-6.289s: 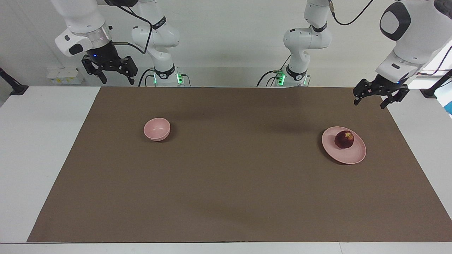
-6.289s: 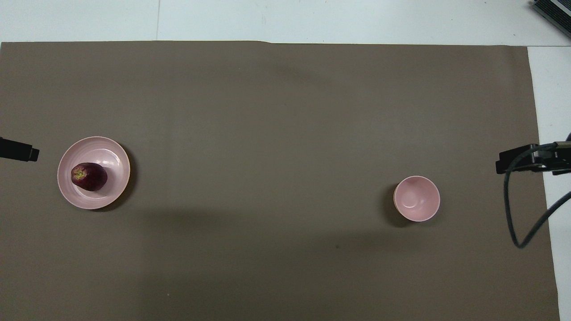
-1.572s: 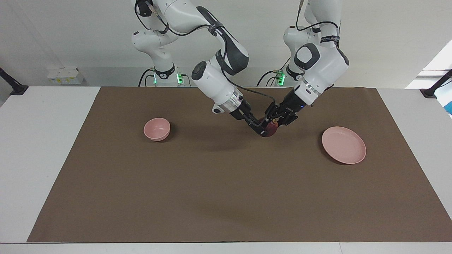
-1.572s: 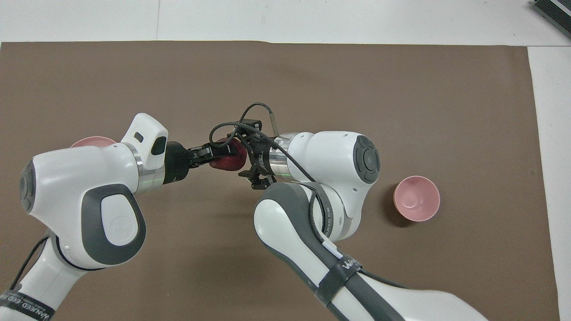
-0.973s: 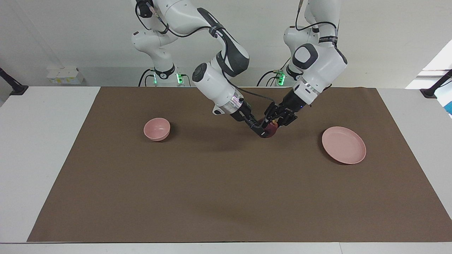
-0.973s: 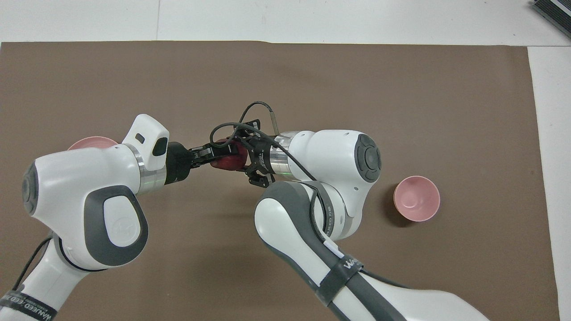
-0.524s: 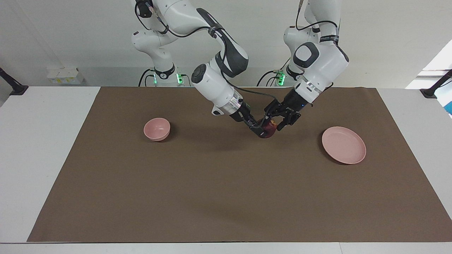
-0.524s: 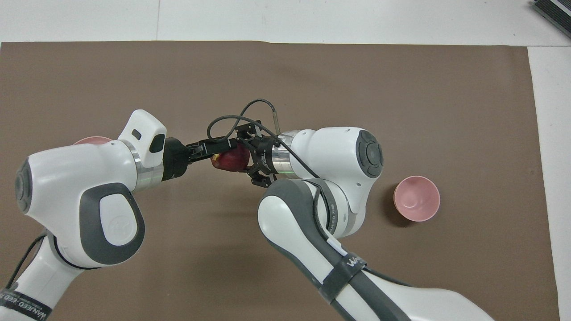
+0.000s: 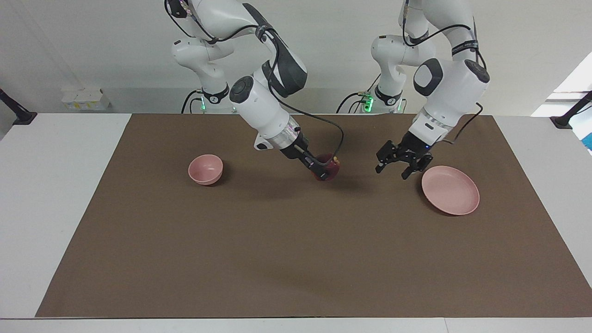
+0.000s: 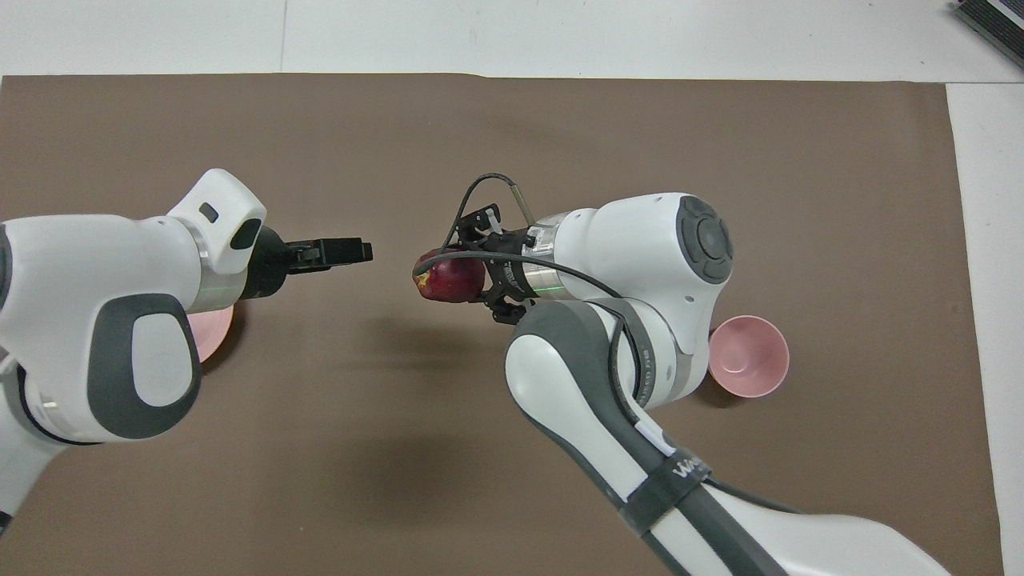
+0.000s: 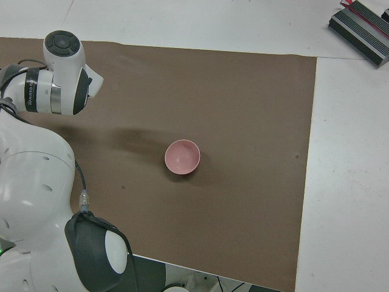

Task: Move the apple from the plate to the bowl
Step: 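Carry the apple with the right gripper while the left gripper withdraws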

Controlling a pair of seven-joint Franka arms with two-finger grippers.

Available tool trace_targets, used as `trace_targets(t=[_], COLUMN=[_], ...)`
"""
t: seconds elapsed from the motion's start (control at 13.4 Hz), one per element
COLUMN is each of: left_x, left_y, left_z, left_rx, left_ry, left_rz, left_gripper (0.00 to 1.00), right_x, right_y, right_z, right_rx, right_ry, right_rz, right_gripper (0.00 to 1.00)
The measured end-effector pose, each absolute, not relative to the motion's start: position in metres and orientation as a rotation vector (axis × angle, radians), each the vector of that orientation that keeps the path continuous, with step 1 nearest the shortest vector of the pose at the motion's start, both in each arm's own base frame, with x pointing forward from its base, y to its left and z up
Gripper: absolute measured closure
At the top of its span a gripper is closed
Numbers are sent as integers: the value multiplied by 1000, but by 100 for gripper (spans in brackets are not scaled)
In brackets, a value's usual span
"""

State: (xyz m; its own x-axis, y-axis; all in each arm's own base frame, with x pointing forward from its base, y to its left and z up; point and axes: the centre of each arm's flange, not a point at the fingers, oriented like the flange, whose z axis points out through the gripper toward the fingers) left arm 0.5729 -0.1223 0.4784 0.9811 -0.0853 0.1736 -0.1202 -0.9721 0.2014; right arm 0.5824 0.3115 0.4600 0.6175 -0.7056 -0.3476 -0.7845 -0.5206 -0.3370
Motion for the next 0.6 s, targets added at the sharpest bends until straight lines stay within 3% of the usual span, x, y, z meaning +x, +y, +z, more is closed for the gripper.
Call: trace_targets(t=[0.22, 0.6], left_x=[582, 569], left_y=[-101, -71], left_z=[513, 623], left_rx=[3022, 3116], left_ry=[-216, -249], left_rz=[198, 95], left_gripper=[0, 0], right_x=[594, 608], right_y=[277, 231], right_z=[484, 489], right_rx=[-2552, -2800], right_ry=[973, 573], right_rz=[163, 53], right_gripper=[29, 29])
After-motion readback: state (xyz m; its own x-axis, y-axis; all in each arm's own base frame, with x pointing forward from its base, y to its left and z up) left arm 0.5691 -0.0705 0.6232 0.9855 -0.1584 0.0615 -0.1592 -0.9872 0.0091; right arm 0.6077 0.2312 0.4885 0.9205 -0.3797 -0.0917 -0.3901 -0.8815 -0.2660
